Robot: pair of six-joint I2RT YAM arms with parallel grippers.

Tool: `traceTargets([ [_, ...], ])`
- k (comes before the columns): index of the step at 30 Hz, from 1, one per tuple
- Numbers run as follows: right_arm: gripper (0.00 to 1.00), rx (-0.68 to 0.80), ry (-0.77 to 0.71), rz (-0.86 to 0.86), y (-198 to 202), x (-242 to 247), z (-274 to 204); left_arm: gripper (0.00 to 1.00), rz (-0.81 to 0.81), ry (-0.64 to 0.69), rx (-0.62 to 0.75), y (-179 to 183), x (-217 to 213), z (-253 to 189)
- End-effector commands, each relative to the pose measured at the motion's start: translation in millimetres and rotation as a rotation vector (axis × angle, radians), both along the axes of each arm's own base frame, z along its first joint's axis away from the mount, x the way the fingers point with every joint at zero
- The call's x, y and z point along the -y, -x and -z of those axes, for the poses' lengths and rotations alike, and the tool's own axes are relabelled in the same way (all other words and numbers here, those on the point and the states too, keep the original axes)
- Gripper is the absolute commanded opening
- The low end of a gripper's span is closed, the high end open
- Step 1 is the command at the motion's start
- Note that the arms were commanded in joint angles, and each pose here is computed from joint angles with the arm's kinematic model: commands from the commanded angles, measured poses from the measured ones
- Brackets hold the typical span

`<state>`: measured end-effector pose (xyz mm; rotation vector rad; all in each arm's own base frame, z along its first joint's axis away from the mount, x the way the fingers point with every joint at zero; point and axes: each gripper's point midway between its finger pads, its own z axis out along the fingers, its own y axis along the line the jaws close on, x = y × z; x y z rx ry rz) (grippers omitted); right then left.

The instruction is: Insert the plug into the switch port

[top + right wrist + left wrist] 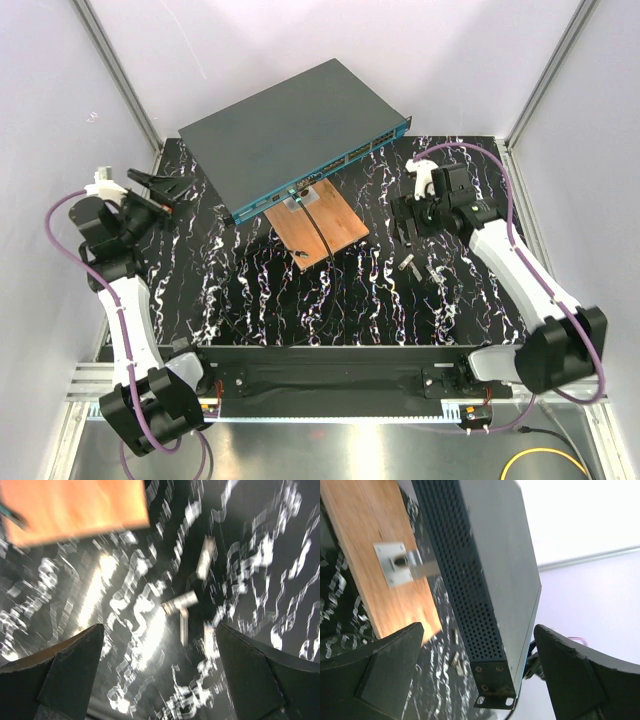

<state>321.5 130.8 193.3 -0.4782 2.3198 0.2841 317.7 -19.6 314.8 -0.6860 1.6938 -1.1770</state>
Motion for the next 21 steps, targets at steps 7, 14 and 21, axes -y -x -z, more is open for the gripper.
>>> traceTargets([
  [7,0.93,-0.310,0.127,-0.034,7.2,29.1,71.1,0.99,-0.034,-0.194,0.161,12.8,-13.3,-57.6],
  [14,0.73,-0.447,0.152,0.025,-17.2,28.3,107.1,0.99,-0.041,-0.203,0.160,14.8,-12.9,-59.7],
  [21,0.66,-0.530,0.228,0.070,-46.3,32.7,133.5,0.99,-0.027,-0.211,0.151,16.1,-11.4,-54.0],
])
